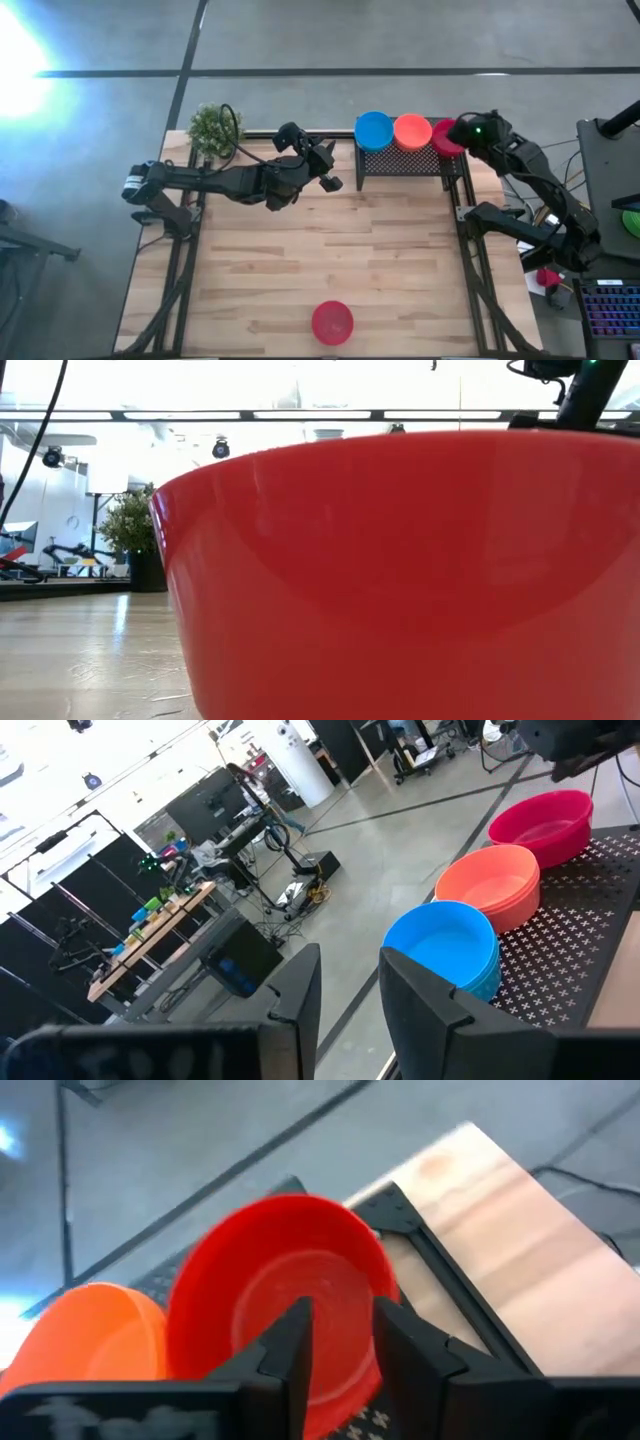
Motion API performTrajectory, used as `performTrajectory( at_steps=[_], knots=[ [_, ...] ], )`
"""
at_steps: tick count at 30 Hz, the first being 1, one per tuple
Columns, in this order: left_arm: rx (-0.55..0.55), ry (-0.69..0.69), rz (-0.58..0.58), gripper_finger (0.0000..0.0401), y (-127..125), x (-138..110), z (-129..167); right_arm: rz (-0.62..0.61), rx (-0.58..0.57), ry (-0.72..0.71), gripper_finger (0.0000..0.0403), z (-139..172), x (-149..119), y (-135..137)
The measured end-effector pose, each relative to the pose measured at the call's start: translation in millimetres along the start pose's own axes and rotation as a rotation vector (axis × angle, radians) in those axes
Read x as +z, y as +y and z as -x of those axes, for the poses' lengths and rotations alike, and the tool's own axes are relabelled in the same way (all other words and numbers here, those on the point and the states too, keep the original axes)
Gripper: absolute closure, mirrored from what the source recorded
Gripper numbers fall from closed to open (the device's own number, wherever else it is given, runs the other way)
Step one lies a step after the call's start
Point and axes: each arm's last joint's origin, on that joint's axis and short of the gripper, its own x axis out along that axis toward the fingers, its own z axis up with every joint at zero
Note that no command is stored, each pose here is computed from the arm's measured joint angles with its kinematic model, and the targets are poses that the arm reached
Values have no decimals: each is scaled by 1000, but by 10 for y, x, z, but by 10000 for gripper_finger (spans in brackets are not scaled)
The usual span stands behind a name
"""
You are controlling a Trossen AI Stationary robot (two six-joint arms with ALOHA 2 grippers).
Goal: Pick & Place Mini bowls
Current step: Stack the top red bowl on the red bowl, then stack the red bowl on the red bowl
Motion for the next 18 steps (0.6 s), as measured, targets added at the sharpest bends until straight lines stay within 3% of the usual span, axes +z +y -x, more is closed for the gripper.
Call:
performTrajectory(
  at_steps=[10,13,18],
  knots=[
    [1,1,-9,300,2,-1,-2,65,145,-13,270,278,199,101],
    [6,5,-19,300,11,-3,3,107,238,9,284,465,298,129],
    [1,25,-24,300,105,-15,54,228,375,72,343,735,385,155]
  ],
)
